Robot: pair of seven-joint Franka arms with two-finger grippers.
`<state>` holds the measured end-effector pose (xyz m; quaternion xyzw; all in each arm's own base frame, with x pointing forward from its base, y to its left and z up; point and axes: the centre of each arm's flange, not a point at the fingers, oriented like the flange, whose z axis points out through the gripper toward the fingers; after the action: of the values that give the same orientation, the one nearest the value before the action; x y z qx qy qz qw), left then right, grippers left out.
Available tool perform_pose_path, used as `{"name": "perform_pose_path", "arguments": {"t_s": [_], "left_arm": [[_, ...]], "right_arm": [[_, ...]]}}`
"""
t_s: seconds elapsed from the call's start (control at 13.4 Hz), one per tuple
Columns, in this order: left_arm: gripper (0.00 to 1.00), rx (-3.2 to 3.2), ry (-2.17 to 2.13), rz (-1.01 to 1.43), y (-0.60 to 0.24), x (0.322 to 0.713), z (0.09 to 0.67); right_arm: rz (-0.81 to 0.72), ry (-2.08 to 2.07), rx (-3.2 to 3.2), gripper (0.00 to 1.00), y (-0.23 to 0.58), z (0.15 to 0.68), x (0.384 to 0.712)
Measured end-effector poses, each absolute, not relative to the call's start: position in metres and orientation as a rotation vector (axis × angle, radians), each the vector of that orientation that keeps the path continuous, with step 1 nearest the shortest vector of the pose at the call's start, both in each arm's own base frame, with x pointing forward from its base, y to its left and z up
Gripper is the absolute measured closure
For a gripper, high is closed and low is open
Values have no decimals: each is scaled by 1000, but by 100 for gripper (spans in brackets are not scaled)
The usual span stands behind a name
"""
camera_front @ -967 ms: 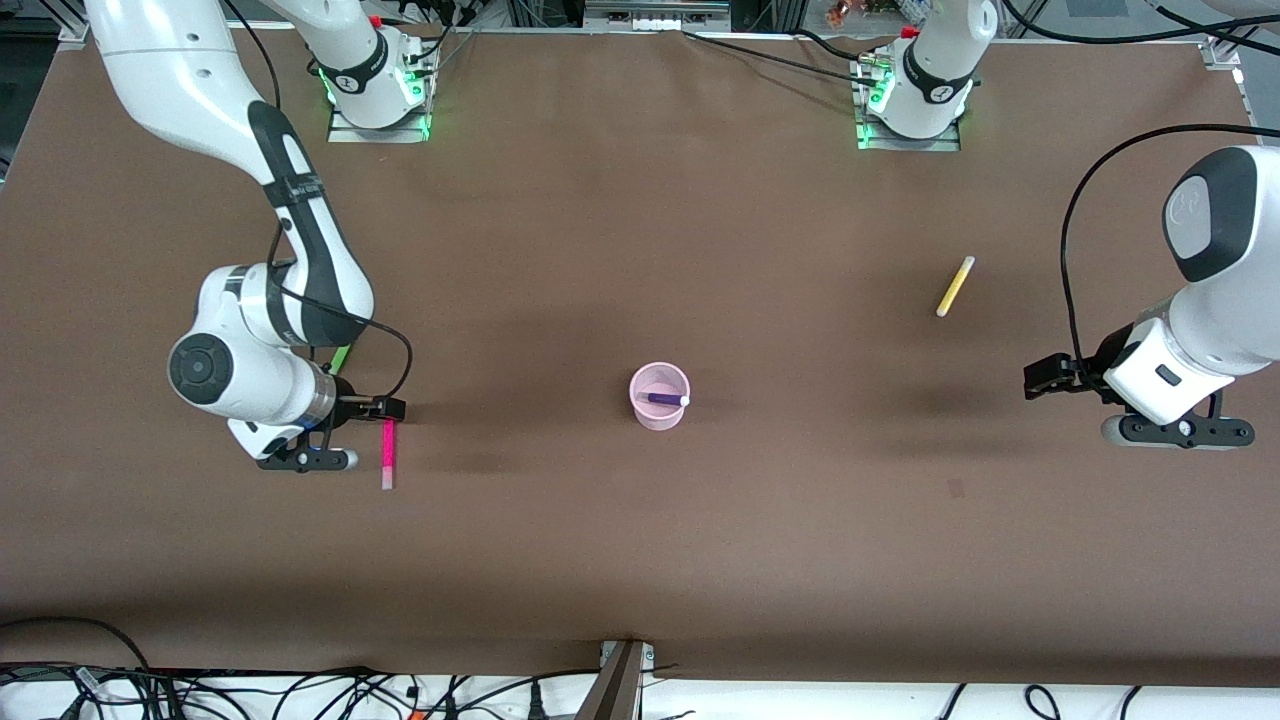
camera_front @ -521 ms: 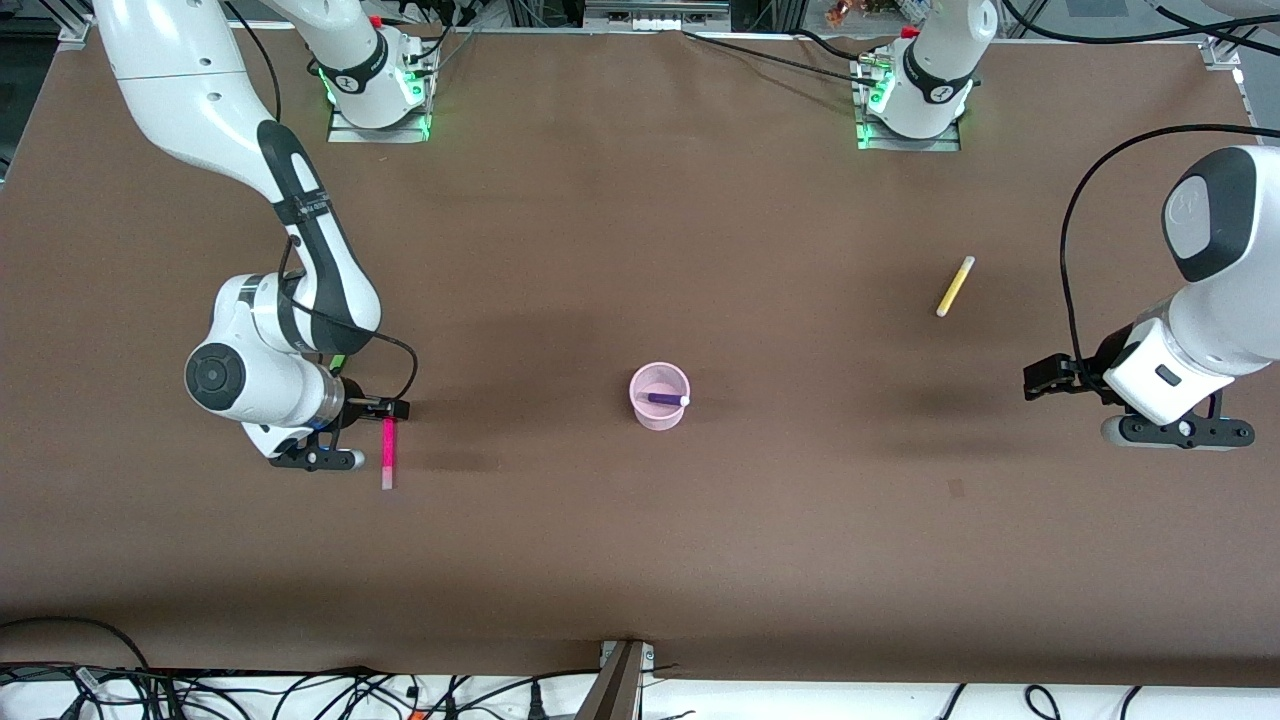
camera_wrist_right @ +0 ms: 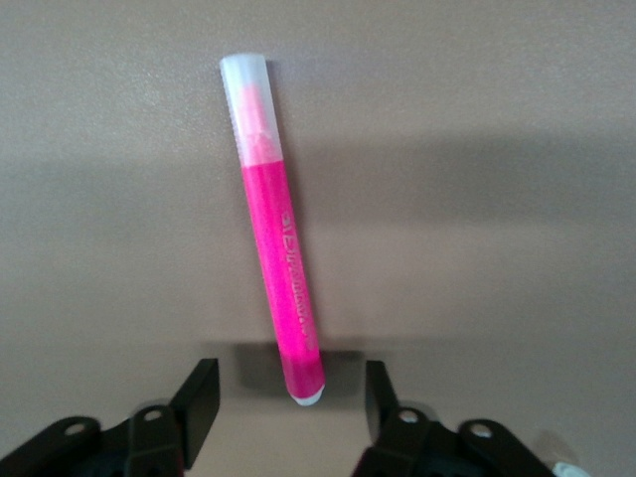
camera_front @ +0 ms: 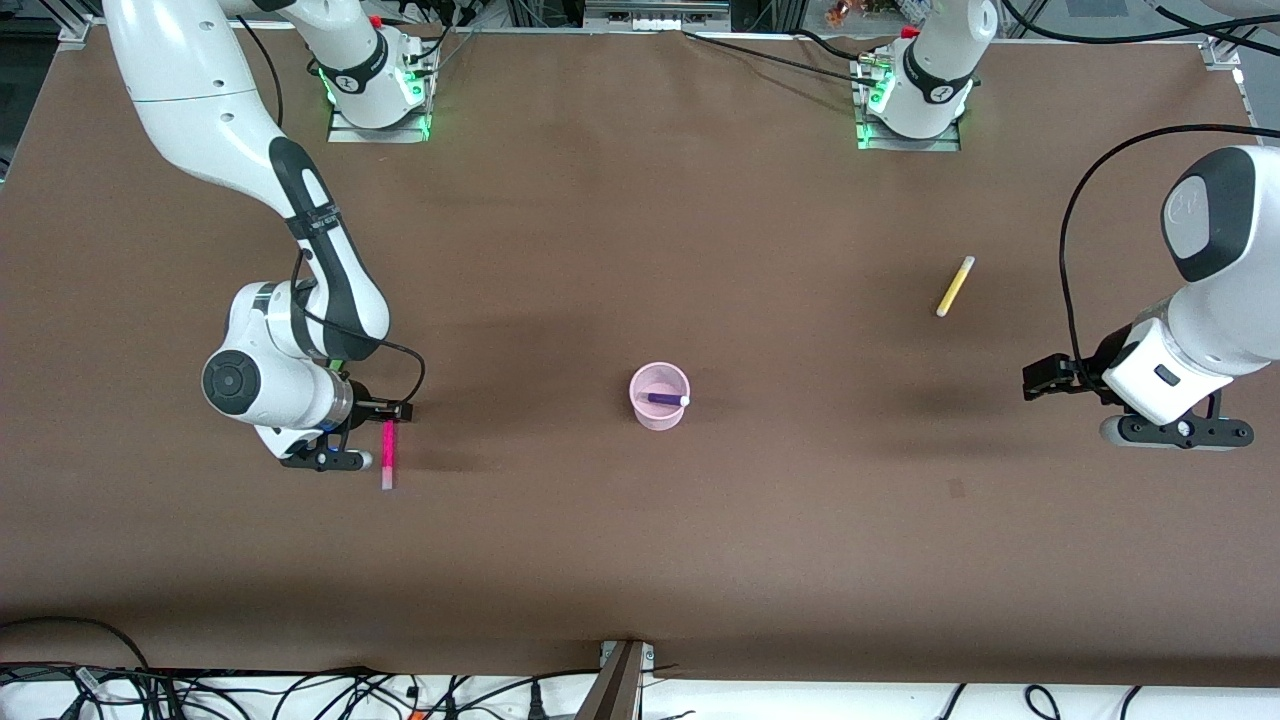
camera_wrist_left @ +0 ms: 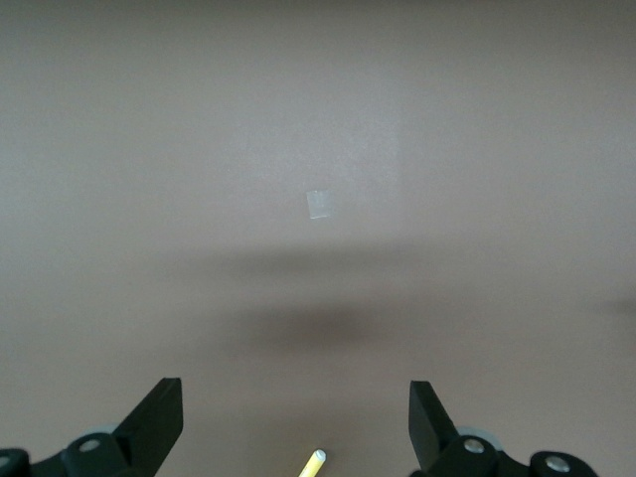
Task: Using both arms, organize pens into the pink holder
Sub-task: 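Lower the right gripper and grasp the pink highlighter, then carry the pink highlighter with the right gripper to the holder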
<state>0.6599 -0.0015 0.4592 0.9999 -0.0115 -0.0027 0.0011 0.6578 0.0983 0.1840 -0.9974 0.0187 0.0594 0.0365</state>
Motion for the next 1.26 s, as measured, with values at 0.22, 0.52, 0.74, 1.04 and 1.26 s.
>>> {"name": "perform_pose_path", "arguments": {"t_s": [0.22,0.52,0.74,1.04,1.26], "left_arm": [[0,3138,-39,-8,-3,660,459],[0,3138,-44,-8,-5,660,459],[0,3137,-44,-8,-5,660,459],[0,3137,-47,-9,-6,660,459],[0,3137,-47,-9,-6,660,459]], "right_arm": [[170,41,-3064,53,94,182,658],[167,39,-3065,82,91,180,657],[165,42,-3065,82,90,180,658],[211,108,-2991,82,102,196,664],[328,204,-2913,82,123,239,675]]}}
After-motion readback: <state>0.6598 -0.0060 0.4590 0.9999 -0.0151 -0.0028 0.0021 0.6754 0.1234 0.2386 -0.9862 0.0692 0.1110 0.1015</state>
